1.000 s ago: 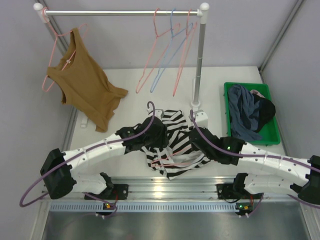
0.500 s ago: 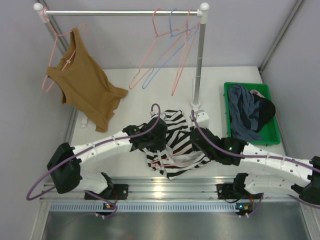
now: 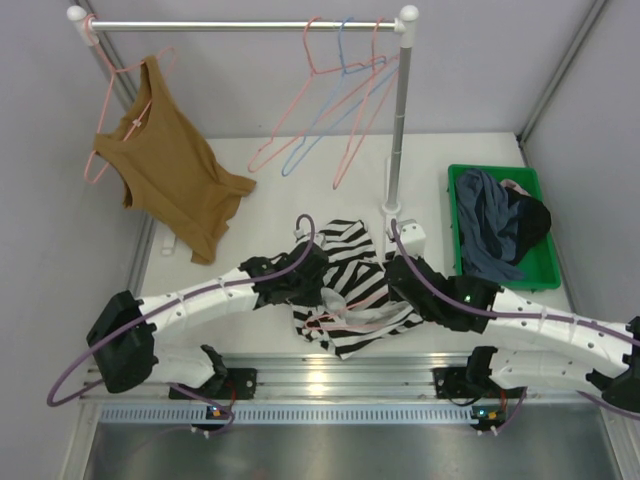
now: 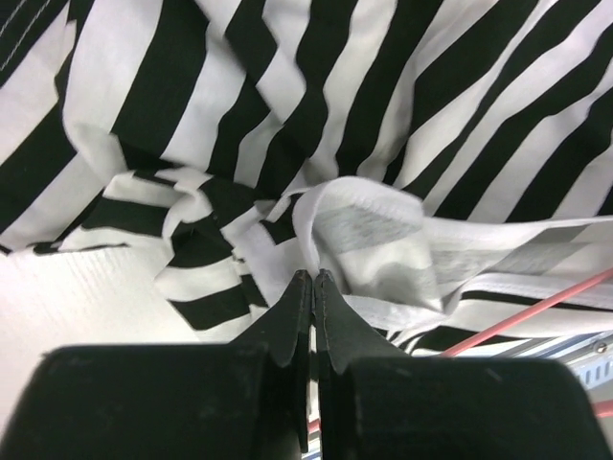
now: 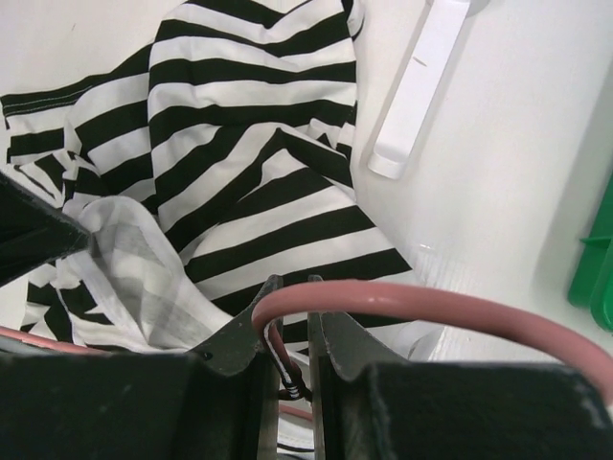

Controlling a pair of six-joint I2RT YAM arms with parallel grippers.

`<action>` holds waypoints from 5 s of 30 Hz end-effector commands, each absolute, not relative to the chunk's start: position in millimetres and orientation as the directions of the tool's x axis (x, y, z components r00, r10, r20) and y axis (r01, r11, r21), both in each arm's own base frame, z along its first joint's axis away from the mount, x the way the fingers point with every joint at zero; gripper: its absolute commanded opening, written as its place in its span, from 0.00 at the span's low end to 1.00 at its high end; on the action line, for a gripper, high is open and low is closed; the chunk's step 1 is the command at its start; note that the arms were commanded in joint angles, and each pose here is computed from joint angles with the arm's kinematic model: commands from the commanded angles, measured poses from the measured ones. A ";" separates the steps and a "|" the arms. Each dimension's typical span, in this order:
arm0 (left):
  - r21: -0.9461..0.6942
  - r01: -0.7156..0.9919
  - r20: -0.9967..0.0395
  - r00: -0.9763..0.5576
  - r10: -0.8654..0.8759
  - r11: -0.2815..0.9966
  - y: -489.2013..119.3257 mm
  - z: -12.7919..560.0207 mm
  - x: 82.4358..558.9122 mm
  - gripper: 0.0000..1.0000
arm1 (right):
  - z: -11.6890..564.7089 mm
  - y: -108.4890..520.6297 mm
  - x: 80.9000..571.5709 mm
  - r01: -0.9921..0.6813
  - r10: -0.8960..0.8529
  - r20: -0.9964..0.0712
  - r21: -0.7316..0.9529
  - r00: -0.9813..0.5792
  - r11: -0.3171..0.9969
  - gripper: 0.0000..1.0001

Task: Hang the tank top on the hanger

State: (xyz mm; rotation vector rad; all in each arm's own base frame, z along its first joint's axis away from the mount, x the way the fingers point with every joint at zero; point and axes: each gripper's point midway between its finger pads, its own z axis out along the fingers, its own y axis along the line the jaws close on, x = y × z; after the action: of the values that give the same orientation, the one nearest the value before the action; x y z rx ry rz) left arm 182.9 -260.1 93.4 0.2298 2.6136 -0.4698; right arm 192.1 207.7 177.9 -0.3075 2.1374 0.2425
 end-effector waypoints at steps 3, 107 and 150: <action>-0.293 0.217 -0.471 -0.880 0.057 0.931 -238.0 92.3 166.7 0.00 | 201.3 201.7 195.8 -0.254 -0.059 -0.865 0.081 -0.499 0.964 0.00; -0.317 0.503 -0.636 -0.742 0.213 0.804 -268.3 231.0 171.6 0.64 | 239.7 265.3 209.1 -0.368 -0.084 -0.879 0.108 -0.469 0.924 0.00; -0.348 0.804 -0.755 -0.545 0.365 0.482 -292.2 188.2 134.9 0.59 | 269.7 251.3 199.2 -0.407 -0.074 -0.889 0.132 -0.452 0.904 0.00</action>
State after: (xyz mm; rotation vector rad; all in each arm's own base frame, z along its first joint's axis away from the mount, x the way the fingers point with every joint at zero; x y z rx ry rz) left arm 133.7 -280.5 178.4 0.9378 2.2161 -0.8809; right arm 201.1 244.0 232.5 -0.3712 2.0900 0.3039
